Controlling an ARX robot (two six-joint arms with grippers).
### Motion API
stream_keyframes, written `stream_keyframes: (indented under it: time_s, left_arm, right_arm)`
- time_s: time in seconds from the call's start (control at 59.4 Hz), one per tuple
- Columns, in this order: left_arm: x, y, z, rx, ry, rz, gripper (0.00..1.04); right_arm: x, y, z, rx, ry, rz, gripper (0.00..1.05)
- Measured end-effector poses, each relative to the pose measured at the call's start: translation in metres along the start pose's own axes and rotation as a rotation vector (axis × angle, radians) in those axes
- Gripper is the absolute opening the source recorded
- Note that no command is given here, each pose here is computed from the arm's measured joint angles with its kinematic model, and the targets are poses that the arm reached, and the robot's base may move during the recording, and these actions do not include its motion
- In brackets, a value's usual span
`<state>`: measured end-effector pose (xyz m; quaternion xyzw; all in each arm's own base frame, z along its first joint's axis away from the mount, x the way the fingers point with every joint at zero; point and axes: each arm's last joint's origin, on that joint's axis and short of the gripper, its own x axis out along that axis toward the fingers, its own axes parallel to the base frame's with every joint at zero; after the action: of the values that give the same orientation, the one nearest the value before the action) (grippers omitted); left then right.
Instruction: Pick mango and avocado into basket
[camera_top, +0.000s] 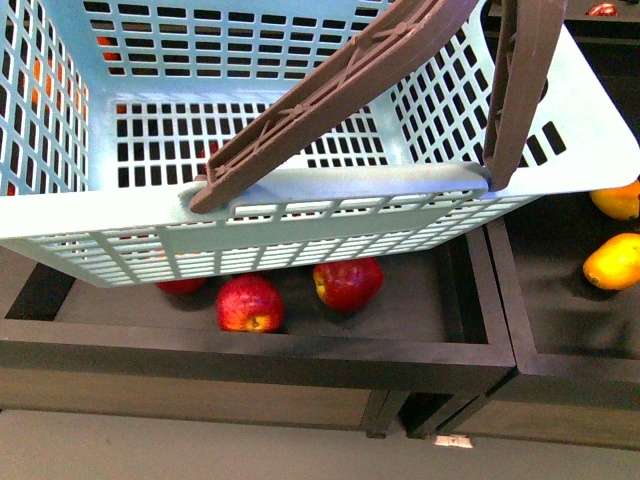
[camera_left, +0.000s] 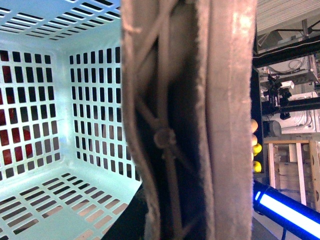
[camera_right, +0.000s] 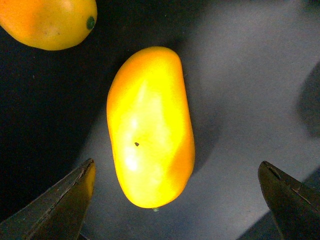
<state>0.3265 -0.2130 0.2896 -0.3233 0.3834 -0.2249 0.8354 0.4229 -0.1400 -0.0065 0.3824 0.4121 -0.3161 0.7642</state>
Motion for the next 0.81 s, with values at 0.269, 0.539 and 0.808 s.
stream_keyframes:
  time_s: [0.269,0.539,0.808]
  left_arm:
    - [0.0,0.0,0.0,0.0,0.0,0.0,0.14]
    - [0.0,0.0,0.0,0.0,0.0,0.0,0.14]
    - [0.0,0.0,0.0,0.0,0.0,0.0,0.14]
  right_arm:
    - [0.022,0.012,-0.011,-0.01,0.039,-0.016,0.96]
    - [0.037,0.021,-0.009,-0.019,0.045,-0.029,0.96]
    - [0.052,0.028,-0.003,-0.021,0.044,-0.034,0.96]
